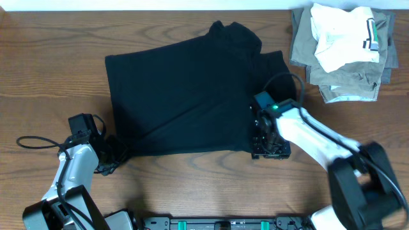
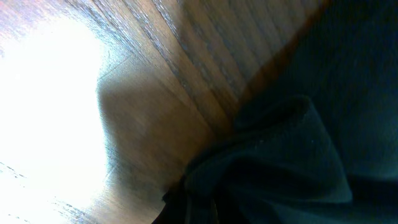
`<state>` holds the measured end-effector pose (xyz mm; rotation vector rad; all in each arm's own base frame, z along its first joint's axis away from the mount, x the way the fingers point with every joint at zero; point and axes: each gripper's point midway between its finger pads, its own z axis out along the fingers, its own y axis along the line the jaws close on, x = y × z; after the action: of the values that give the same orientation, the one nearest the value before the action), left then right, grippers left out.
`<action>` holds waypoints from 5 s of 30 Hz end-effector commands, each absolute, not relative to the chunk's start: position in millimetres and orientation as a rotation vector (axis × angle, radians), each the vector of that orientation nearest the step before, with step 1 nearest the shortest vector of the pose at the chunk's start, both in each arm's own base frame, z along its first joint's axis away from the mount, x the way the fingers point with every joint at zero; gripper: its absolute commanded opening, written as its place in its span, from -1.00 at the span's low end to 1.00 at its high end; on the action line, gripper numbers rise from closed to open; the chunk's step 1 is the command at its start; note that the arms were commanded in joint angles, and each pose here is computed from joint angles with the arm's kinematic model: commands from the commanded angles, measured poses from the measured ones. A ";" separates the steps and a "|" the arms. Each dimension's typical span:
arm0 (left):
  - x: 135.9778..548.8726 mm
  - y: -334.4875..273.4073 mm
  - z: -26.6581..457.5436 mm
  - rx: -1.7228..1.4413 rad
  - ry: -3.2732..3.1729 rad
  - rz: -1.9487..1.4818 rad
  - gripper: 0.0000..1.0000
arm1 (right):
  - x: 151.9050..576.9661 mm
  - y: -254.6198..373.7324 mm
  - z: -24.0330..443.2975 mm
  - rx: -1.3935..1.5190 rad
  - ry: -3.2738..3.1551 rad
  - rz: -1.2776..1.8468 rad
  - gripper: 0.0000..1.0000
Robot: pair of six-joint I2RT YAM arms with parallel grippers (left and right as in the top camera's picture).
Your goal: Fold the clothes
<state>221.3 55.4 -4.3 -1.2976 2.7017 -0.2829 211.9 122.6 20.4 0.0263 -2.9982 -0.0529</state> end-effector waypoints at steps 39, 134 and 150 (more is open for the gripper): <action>205.3 64.0 -14.5 -1.318 2.754 -0.175 -0.88 | 206.8 96.5 -12.2 -0.149 -3.228 -0.031 -0.97; 180.1 12.0 108.0 -1.018 2.903 -0.412 -0.88 | 222.5 50.6 164.5 -0.350 -3.117 -0.258 -0.98; 232.5 47.8 95.4 -0.945 2.769 -0.242 -0.88 | 285.0 45.5 142.3 -0.318 -3.243 -0.280 -0.98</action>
<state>223.6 37.7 94.8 -0.9703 2.7782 -0.3028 274.6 51.6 145.7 -0.3292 -3.2299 -0.3051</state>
